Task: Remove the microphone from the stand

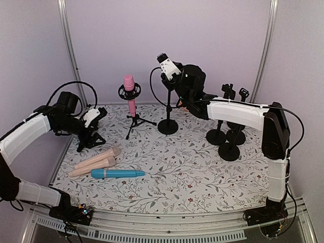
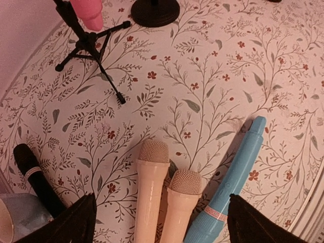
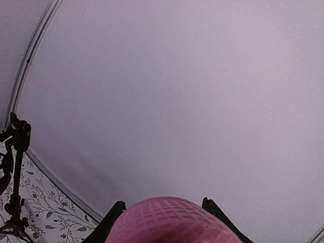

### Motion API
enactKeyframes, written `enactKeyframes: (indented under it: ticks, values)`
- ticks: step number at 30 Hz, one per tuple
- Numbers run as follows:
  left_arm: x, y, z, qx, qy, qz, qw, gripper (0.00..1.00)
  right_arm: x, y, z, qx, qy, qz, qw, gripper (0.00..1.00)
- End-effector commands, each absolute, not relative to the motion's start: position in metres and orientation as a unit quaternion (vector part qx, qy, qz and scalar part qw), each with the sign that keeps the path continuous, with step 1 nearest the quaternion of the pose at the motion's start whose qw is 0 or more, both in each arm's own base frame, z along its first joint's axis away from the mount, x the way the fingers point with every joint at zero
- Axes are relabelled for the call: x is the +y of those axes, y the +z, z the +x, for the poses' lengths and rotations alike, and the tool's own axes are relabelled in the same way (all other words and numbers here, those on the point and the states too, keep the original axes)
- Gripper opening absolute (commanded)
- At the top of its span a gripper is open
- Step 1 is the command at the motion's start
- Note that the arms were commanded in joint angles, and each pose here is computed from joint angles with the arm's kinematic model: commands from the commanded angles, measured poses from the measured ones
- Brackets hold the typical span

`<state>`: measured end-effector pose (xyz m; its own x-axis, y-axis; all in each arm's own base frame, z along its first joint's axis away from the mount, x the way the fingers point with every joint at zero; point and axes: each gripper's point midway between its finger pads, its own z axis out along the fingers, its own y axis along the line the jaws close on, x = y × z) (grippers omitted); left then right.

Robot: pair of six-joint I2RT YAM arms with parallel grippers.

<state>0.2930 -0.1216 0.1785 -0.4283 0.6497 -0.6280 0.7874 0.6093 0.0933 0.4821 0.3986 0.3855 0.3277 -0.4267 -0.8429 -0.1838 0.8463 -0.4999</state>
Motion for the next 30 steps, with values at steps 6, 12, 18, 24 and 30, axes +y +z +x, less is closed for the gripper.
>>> enactKeyframes:
  ticks: [6, 12, 18, 24, 30]
  values:
    - [-0.215, 0.243, 0.308, 0.771, -0.223, 0.477, 0.359, 0.86, 0.372, 0.462, 0.411, 0.51, 0.043, -0.262, 0.818, 0.22]
    - [-0.274, 0.284, 0.322, 0.73, -0.259, 0.502, 0.384, 0.86, 0.365, 0.469, 0.367, 0.505, 0.093, -0.284, 0.81, 0.2]
    - [-0.334, 0.309, 0.342, 0.704, -0.268, 0.497, 0.431, 0.86, 0.366, 0.454, 0.324, 0.509, 0.111, -0.294, 0.802, 0.14]
    - [-0.378, 0.303, 0.357, 0.717, -0.308, 0.467, 0.415, 0.86, 0.363, 0.449, 0.304, 0.51, 0.105, -0.274, 0.809, 0.12]
    - [-0.392, 0.293, 0.352, 0.732, -0.368, 0.43, 0.379, 0.83, 0.366, 0.443, 0.302, 0.506, 0.091, -0.264, 0.816, 0.1]
